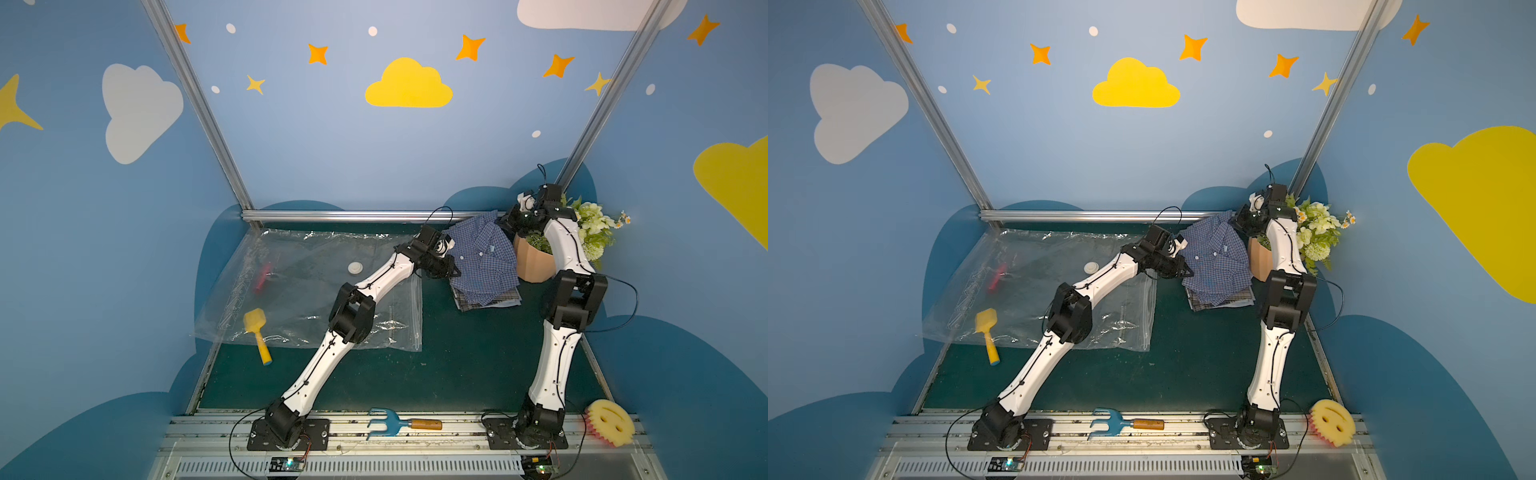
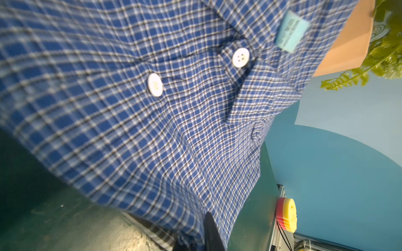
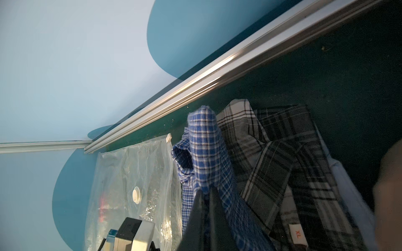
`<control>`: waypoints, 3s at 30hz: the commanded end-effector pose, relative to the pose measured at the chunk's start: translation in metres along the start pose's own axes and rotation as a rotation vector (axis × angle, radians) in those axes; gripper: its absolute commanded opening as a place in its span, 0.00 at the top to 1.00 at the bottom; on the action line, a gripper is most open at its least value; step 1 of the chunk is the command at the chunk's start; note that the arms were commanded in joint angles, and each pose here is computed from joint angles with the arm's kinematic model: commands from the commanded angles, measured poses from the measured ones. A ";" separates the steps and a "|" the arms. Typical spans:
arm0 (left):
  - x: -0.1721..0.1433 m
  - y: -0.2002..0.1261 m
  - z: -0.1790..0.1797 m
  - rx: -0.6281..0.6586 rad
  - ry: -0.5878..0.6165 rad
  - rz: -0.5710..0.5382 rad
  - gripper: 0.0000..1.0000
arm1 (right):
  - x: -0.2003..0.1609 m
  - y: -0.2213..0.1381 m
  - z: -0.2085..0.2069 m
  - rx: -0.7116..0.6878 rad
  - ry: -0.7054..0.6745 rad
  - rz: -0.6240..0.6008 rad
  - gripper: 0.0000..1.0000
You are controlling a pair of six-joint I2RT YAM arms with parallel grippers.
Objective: Take the shirt out of the vacuum bag
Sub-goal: Place the shirt at the center of the board, then reset both arms
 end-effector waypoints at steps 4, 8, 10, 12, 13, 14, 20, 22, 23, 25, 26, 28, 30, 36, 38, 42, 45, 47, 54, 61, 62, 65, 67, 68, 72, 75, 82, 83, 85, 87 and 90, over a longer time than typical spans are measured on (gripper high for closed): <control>-0.014 0.004 -0.011 -0.029 -0.025 0.035 0.78 | -0.004 0.007 -0.012 -0.040 -0.017 0.020 0.66; -0.017 -0.003 -0.014 -0.007 -0.019 0.024 0.54 | 0.004 -0.009 0.002 -0.072 -0.072 -0.020 0.50; -0.016 -0.011 -0.018 0.005 -0.009 0.006 0.50 | 0.006 -0.020 0.018 -0.085 -0.115 -0.043 0.49; -0.014 -0.020 -0.024 0.015 0.002 -0.011 0.50 | 0.004 -0.026 0.032 -0.109 -0.168 -0.053 0.49; -0.013 -0.025 -0.028 0.015 0.011 -0.020 0.50 | 0.001 -0.026 0.039 -0.119 -0.189 -0.048 0.49; -0.012 -0.031 -0.032 0.017 0.018 -0.031 0.50 | -0.003 -0.028 0.046 -0.130 -0.214 -0.041 0.49; -0.011 -0.068 -0.047 0.025 0.051 -0.107 0.50 | -0.045 -0.007 0.061 -0.093 -0.237 0.021 0.54; -0.012 -0.088 -0.047 0.039 0.059 -0.156 0.50 | -0.066 0.005 0.057 -0.062 -0.217 0.052 0.57; -0.011 -0.098 -0.046 0.049 0.062 -0.182 0.50 | -0.075 0.009 0.058 -0.044 -0.214 0.064 0.58; -0.010 -0.125 -0.036 0.087 0.053 -0.246 0.49 | -0.100 0.019 0.060 -0.008 -0.215 0.101 0.61; -0.009 -0.138 -0.034 0.094 0.050 -0.277 0.48 | -0.109 0.023 0.061 0.002 -0.218 0.116 0.62; -0.009 -0.168 -0.018 0.127 0.021 -0.347 0.47 | -0.130 0.031 0.063 0.022 -0.222 0.150 0.65; -0.013 -0.194 0.000 0.166 -0.011 -0.417 0.46 | -0.149 0.039 0.057 0.022 -0.212 0.175 0.68; -0.039 -0.263 0.065 0.264 -0.178 -0.586 0.46 | -0.186 0.061 0.024 -0.013 -0.138 0.261 0.74; -0.051 -0.278 0.086 0.288 -0.235 -0.626 0.46 | -0.190 0.064 0.017 -0.027 -0.128 0.276 0.74; -0.077 -0.294 0.130 0.368 -0.324 -0.648 0.46 | -0.186 0.056 0.024 -0.033 -0.140 0.280 0.72; -0.091 -0.309 0.145 0.359 -0.362 -0.712 0.46 | -0.175 0.040 0.042 -0.021 -0.176 0.248 0.71; -0.097 -0.318 0.149 0.392 -0.364 -0.741 0.46 | -0.169 0.029 0.055 0.005 -0.194 0.222 0.71; -0.105 -0.345 0.160 0.516 -0.378 -0.848 0.46 | -0.190 0.028 0.081 0.151 -0.186 0.231 0.71; -0.118 -0.354 0.175 0.586 -0.417 -0.902 0.46 | -0.224 0.062 0.045 0.118 -0.123 0.312 0.73; -0.122 -0.356 0.177 0.604 -0.421 -0.911 0.46 | -0.228 0.066 0.039 0.111 -0.114 0.324 0.73; -0.131 -0.367 0.182 0.673 -0.434 -0.960 0.46 | -0.236 0.075 0.026 0.082 -0.100 0.346 0.74; -0.137 -0.375 0.184 0.715 -0.428 -1.000 0.46 | -0.236 0.075 0.021 0.070 -0.097 0.348 0.74; -0.141 -0.380 0.185 0.741 -0.428 -1.020 0.46 | -0.236 0.073 0.021 0.070 -0.098 0.347 0.73; -0.155 -0.400 0.188 0.859 -0.427 -1.104 0.44 | -0.220 0.054 0.032 0.079 -0.130 0.301 0.70; -0.168 -0.419 0.186 0.960 -0.416 -1.197 0.43 | -0.207 0.030 0.048 0.078 -0.192 0.239 0.66; -0.197 -0.447 0.185 1.149 -0.328 -1.303 0.40 | -0.183 -0.039 0.028 -0.119 -0.273 -0.061 0.48; -0.199 -0.448 0.186 1.171 -0.306 -1.303 0.40 | -0.181 -0.049 0.018 -0.166 -0.271 -0.119 0.47; -0.204 -0.449 0.187 1.205 -0.277 -1.289 0.38 | -0.181 -0.064 0.003 -0.264 -0.299 -0.194 0.41; -0.210 -0.448 0.191 1.230 -0.260 -1.280 0.37 | -0.189 -0.073 -0.015 -0.377 -0.342 -0.239 0.36; -0.220 -0.443 0.200 1.239 -0.256 -1.287 0.35 | -0.201 -0.081 -0.036 -0.500 -0.379 -0.289 0.30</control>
Point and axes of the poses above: each gripper's point midway between its finger pads, its own y axis out along the fingers, its own z axis along the line the jaws close on, x = y × z, the point moved 5 cm from there along -y, back along the fingers, and after that the axes turned 6 degrees about -y, right-handed, at the moved point
